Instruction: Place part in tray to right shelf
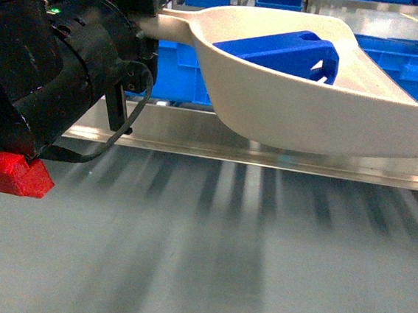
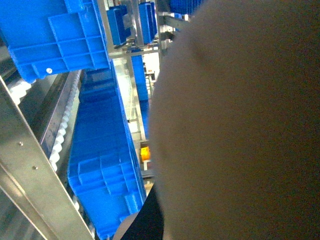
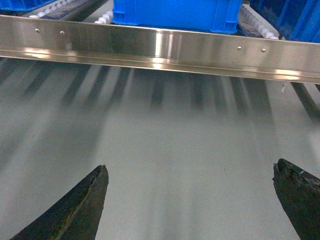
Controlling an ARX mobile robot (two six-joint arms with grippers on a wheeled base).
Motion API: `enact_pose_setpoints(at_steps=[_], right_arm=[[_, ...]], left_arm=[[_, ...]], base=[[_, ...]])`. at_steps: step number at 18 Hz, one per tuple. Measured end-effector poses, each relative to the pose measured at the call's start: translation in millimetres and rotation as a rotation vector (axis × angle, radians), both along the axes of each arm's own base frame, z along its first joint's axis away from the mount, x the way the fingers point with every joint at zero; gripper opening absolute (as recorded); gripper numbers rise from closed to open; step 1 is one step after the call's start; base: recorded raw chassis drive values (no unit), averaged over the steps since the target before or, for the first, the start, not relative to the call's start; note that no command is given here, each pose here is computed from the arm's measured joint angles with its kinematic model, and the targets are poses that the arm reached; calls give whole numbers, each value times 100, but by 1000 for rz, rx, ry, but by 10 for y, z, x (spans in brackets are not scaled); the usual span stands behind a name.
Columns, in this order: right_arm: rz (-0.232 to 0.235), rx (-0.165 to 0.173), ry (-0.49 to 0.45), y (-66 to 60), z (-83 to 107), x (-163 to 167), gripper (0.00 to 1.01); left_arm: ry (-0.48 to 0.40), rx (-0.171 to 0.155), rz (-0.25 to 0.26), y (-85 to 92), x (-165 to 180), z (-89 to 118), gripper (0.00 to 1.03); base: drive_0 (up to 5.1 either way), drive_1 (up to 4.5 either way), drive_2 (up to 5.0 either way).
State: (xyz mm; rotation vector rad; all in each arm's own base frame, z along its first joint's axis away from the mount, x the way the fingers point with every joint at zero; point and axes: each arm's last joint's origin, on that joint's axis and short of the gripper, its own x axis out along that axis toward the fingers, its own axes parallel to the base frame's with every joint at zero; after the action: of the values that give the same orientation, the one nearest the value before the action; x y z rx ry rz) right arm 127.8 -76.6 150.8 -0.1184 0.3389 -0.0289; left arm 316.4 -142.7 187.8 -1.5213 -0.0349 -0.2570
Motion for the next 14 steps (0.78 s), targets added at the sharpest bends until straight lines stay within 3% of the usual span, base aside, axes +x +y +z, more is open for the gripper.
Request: enact_pose_setpoints(at_steps=[5,14], right_arm=[[0,0,0,0,1,0,98],[0,3,4,1,-5,-1,98]], left_arm=[[2,1,5,12,6,-3,13],[3,2,1,-1,0,-3,13]], base=[[160,301,-461],[-9,385,-403]])
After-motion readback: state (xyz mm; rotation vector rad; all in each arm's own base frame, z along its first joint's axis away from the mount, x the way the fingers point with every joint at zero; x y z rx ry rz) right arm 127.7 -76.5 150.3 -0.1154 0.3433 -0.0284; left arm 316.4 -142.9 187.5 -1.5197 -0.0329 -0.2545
